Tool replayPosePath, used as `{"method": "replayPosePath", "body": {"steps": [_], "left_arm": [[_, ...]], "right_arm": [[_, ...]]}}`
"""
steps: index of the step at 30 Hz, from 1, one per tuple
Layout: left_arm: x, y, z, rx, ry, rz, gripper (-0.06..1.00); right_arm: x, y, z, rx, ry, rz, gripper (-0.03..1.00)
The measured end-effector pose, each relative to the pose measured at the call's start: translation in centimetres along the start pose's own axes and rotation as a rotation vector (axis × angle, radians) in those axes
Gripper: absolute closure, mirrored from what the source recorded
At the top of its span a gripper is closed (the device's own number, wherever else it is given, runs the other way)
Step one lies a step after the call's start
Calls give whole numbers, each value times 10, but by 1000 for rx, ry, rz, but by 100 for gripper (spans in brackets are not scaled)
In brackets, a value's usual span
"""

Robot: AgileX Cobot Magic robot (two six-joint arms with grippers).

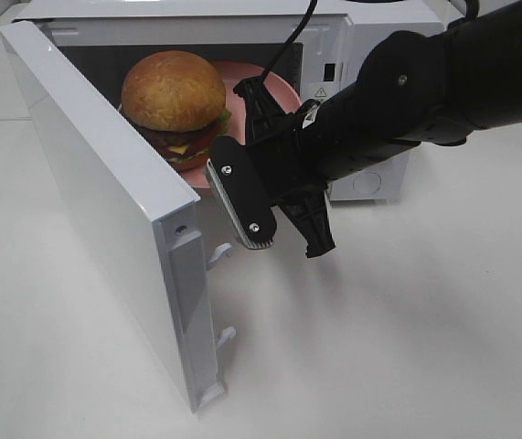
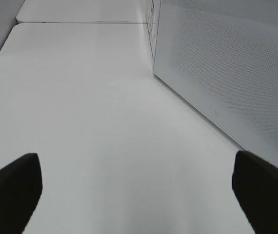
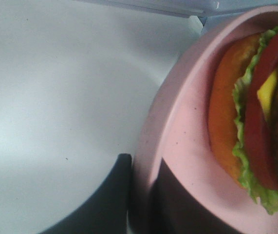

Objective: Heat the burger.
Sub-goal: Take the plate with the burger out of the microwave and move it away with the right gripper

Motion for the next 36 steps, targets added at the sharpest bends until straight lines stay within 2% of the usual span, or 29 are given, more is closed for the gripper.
{"method": "replayPosePath", "body": {"steps": [7,16,22,32,36], "left_arm": [[0,0,0,0,0,0,-3],[0,0,0,0,0,0,-3],[0,0,0,0,0,0,-3],[0,0,0,0,0,0,-3],[0,0,0,0,0,0,-3]], "right_arm": [[19,7,-1,10,-9,20,93],[28,23,-1,20,-11,-9,93],[48,31,8,7,-1,14,93],[59,51,13,5,-23,-22,93],[75,56,21,-13,-37,4,93]]}}
Point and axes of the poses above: a point on each arm's last joint axis where the gripper is mounted, y pointing back along that axis away from the gripper, x along the wrist's bending axis when the last joint is at zero, z = x × y, the point moved 4 cm from there along -y, pointing out along that axis toward the gripper
